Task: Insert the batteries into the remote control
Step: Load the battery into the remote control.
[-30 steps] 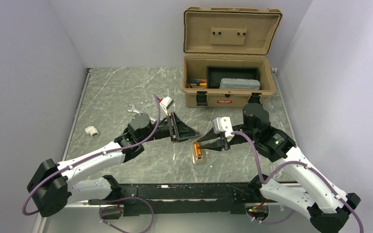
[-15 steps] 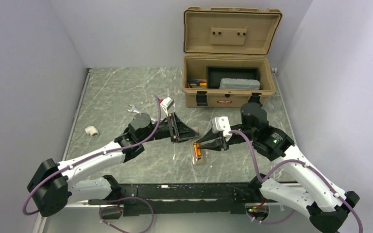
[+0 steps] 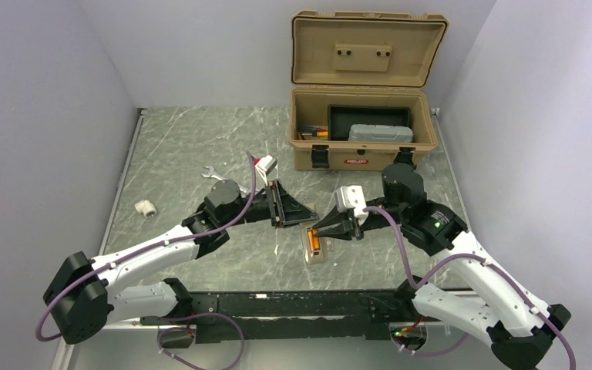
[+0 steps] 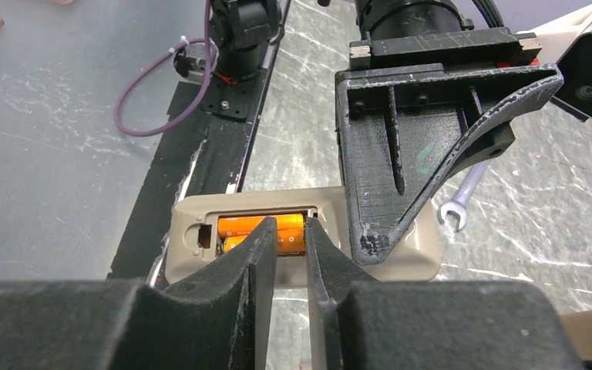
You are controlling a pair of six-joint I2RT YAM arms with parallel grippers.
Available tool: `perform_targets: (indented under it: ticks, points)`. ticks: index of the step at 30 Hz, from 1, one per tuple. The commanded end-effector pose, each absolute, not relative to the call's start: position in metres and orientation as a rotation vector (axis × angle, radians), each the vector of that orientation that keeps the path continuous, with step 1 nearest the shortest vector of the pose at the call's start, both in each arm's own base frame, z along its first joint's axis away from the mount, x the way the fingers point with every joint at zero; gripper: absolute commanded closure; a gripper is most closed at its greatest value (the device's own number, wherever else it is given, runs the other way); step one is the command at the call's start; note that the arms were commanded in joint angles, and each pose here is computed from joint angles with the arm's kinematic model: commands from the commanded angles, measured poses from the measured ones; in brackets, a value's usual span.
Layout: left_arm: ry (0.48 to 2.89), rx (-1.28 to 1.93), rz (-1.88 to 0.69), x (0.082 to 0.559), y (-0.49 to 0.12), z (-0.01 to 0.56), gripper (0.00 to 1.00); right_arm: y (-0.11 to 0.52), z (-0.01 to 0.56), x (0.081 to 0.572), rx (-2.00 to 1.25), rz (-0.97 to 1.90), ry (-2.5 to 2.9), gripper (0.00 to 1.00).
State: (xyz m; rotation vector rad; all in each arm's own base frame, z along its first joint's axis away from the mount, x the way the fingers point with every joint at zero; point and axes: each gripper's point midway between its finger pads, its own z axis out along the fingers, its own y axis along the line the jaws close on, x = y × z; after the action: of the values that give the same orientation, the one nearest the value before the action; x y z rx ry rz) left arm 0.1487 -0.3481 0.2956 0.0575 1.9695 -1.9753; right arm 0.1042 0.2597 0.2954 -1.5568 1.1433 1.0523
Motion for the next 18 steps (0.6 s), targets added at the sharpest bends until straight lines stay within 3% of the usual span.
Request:
perform_targets:
  ticks: [1,18]
  points:
    - [1.765,0.104,-2.055,0.146,-0.342,0.344,1.00,0.252,0.277,0.088,-1.578,1.142,1.240,0.79]
    - [1.747,0.104,-2.073,0.148,-0.345,0.350,1.00,0.252,0.268,0.082,-1.581,1.173,1.281,0.83]
